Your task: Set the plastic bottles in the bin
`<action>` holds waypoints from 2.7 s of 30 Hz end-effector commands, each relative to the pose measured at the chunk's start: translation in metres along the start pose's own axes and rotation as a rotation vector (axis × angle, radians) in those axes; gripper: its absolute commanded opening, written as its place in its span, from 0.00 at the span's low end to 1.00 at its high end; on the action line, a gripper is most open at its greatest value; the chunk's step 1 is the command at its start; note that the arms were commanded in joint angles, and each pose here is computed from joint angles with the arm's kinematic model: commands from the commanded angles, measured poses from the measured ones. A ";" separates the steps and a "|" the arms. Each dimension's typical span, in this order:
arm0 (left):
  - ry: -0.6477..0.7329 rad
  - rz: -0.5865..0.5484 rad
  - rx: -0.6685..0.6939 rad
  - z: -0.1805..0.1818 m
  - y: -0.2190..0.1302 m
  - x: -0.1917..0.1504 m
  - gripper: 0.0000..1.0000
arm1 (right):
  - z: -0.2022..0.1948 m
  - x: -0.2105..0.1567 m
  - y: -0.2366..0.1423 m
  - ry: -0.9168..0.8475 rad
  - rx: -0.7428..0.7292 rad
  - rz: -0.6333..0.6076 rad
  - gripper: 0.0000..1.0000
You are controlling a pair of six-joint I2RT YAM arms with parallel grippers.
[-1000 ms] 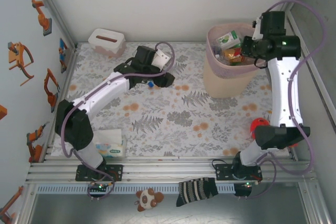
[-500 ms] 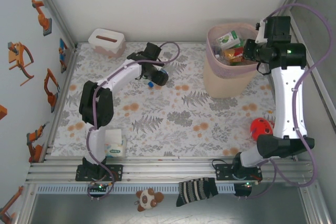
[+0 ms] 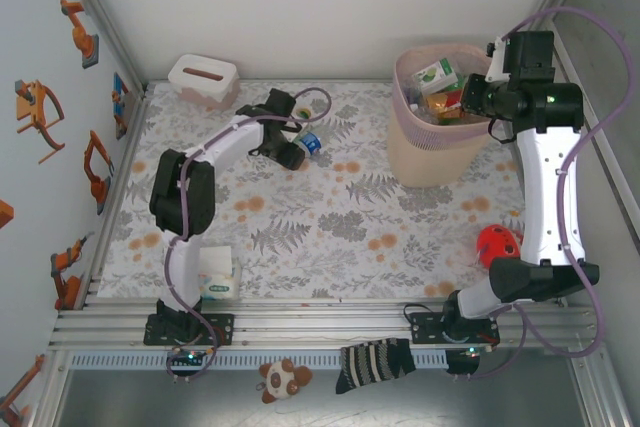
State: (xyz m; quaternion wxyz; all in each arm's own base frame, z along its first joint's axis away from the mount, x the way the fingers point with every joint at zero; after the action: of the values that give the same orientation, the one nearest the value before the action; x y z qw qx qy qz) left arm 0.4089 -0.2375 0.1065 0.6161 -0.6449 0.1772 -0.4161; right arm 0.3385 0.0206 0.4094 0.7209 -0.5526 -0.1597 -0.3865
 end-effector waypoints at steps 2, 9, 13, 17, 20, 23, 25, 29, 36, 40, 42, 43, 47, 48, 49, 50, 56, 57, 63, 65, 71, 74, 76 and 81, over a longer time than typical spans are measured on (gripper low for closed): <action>0.012 0.031 -0.032 -0.001 0.017 -0.005 0.57 | 0.004 0.000 -0.010 0.010 0.031 -0.024 0.14; 0.006 0.056 -0.049 -0.001 0.034 -0.007 0.55 | 0.004 0.000 -0.011 0.010 0.030 -0.022 0.13; 0.005 0.060 -0.051 -0.002 0.039 -0.009 0.51 | 0.005 0.000 -0.012 0.010 0.033 -0.024 0.13; 0.002 0.047 -0.038 0.001 0.039 -0.006 0.51 | 0.005 -0.001 -0.012 0.009 0.037 -0.023 0.13; -0.004 0.037 -0.046 0.002 0.040 -0.003 0.52 | 0.005 -0.001 -0.013 0.012 0.038 -0.025 0.13; -0.005 0.030 -0.057 0.002 0.041 0.000 0.52 | 0.006 0.000 -0.014 0.010 0.040 -0.029 0.13; -0.008 0.028 -0.063 0.002 0.042 0.001 0.50 | 0.006 0.000 -0.015 0.010 0.041 -0.030 0.13; -0.010 0.028 -0.070 0.001 0.043 0.001 0.45 | 0.007 0.001 -0.015 0.011 0.046 -0.029 0.13; -0.011 0.025 -0.073 0.000 0.040 0.000 0.34 | 0.008 0.002 -0.016 0.014 0.056 -0.035 0.12; -0.012 -0.005 -0.089 -0.003 0.031 0.002 0.30 | 0.009 0.002 -0.017 0.015 0.065 -0.034 0.12; -0.010 -0.032 -0.102 -0.006 0.024 0.004 0.29 | 0.011 0.001 -0.018 0.016 0.076 -0.032 0.12; -0.007 -0.051 -0.112 -0.008 0.020 0.006 0.29 | 0.012 0.001 -0.019 0.016 0.086 -0.032 0.12; -0.001 -0.133 -0.153 -0.015 0.001 0.011 0.27 | 0.019 -0.003 -0.019 0.018 0.144 -0.011 0.13; 0.003 -0.164 -0.166 -0.018 -0.006 0.014 0.27 | 0.022 -0.004 -0.019 0.019 0.166 -0.003 0.13; 0.002 -0.193 -0.177 -0.020 -0.012 0.016 0.26 | 0.025 -0.006 -0.019 0.018 0.193 0.005 0.14; 0.004 -0.220 -0.187 -0.022 -0.019 0.018 0.26 | 0.028 -0.007 -0.019 0.018 0.214 0.011 0.15; 0.055 -0.448 -0.293 -0.040 -0.072 0.036 0.26 | 0.047 -0.013 -0.020 0.024 0.369 0.063 0.23; 0.069 -0.493 -0.318 -0.045 -0.083 0.039 0.26 | 0.050 -0.014 -0.020 0.026 0.398 0.073 0.25; 0.145 -0.682 -0.470 -0.067 -0.139 0.051 0.25 | 0.070 -0.017 -0.022 0.027 0.556 0.119 0.41; 0.168 -0.725 -0.534 -0.075 -0.156 0.054 0.25 | 0.075 -0.017 -0.024 0.019 0.606 0.128 0.47; 0.255 -0.834 -0.706 -0.105 -0.205 0.060 0.24 | 0.091 -0.018 -0.027 0.001 0.742 0.149 0.66; 0.302 -0.871 -0.756 -0.122 -0.224 0.062 0.24 | 0.102 -0.020 -0.030 -0.022 0.824 0.170 0.72; 0.323 -0.884 -0.776 -0.131 -0.233 0.064 0.24 | 0.108 -0.023 -0.030 -0.036 0.851 0.186 0.76; 0.354 -0.907 -0.800 -0.145 -0.248 0.067 0.25 | 0.117 -0.028 -0.025 -0.051 0.862 0.213 0.80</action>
State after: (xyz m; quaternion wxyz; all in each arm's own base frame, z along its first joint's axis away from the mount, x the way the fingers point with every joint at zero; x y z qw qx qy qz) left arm 0.2806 -0.3362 0.3138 0.0935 -0.7712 0.1341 -0.6152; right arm 0.3242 0.1275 0.4437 0.9121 -0.2434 -0.2524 -0.2124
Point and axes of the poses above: each hand's point on the last joint's axis, 136 mm out from that joint toward the fingers, its own y axis out along the fingers, its own z axis along the line the jaws close on, x = y × z, the point moved 4 cm from there along -y, back along the fingers, and after that the axes turned 12 degrees about y, right-handed, at the moved point
